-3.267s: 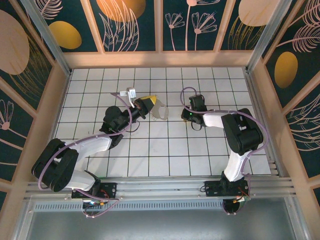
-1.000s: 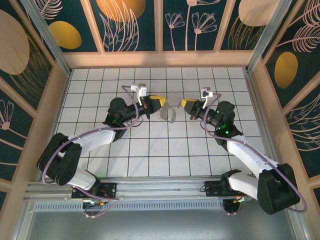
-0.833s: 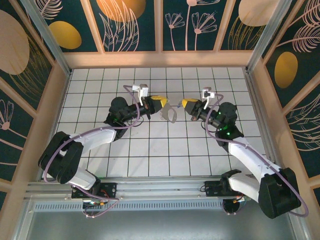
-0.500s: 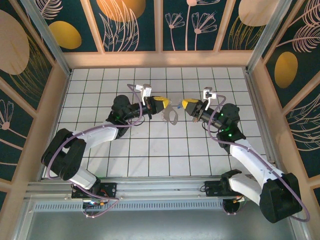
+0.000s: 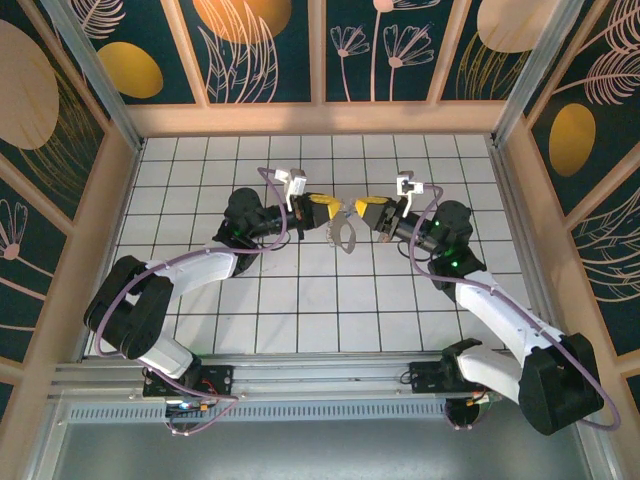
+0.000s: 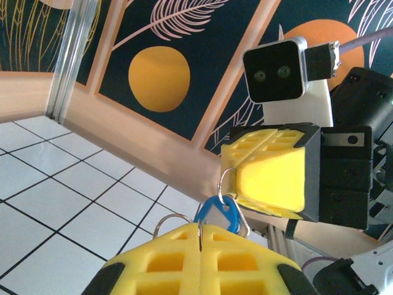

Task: Put the keys on the keyring

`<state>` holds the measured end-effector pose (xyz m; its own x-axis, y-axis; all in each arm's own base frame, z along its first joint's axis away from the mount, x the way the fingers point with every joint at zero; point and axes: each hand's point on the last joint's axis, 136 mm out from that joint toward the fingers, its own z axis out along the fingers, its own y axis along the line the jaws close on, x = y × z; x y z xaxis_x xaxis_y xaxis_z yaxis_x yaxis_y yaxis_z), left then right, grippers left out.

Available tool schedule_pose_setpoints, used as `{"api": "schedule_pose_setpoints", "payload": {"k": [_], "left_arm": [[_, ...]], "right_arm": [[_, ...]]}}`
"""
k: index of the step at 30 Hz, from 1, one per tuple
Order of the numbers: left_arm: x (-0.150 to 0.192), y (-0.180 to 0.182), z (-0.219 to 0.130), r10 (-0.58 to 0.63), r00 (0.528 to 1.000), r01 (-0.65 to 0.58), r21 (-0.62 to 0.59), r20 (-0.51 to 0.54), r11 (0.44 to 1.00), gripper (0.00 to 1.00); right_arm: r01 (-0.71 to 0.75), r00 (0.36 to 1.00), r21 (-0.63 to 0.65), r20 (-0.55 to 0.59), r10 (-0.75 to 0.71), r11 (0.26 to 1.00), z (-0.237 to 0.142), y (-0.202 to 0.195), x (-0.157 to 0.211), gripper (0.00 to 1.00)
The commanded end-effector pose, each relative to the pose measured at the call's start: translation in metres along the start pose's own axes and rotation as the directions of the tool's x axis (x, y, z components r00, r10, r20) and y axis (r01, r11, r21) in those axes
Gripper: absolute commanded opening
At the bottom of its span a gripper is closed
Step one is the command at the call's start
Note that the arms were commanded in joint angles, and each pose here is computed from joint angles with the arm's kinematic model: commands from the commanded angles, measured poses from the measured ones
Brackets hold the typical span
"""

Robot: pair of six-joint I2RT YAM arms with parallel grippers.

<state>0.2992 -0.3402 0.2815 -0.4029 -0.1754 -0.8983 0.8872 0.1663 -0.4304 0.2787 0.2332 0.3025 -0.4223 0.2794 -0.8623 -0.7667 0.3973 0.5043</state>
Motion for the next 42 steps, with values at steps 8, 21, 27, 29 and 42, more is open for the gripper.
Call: {"api": "schedule_pose_setpoints", "payload": {"k": [8, 21, 27, 29, 42], "left_arm": [[-0.023, -0.013, -0.011, 0.243, 0.968, -0.242, -0.025, 0.058, 0.97, 0.0], [-0.028, -0.024, -0.017, 0.344, 0.933, -0.344, -0.019, 0.106, 0.939, 0.0], [-0.026, -0.023, -0.015, 0.331, 0.938, -0.332, -0.003, 0.102, 0.943, 0.0], [-0.026, -0.023, -0.014, 0.328, 0.939, -0.33, 0.002, 0.101, 0.944, 0.0], [-0.026, -0.026, -0.013, 0.315, 0.944, -0.319, 0.027, 0.102, 0.947, 0.0]], "right_arm": [[0.058, 0.998, -0.025, 0.035, -0.057, 0.998, 0.0, 0.014, -0.017, 0.0], [0.057, 0.998, -0.067, 0.016, -0.056, 0.996, 0.003, 0.022, -0.015, 0.0], [0.068, 0.998, -0.089, 0.006, -0.068, 0.994, 0.01, 0.029, -0.016, 0.0], [0.07, 0.998, -0.093, 0.005, -0.07, 0.993, 0.011, 0.031, -0.017, 0.0], [0.069, 0.997, -0.112, -0.019, -0.071, 0.991, 0.024, 0.035, -0.012, 0.0]]}}
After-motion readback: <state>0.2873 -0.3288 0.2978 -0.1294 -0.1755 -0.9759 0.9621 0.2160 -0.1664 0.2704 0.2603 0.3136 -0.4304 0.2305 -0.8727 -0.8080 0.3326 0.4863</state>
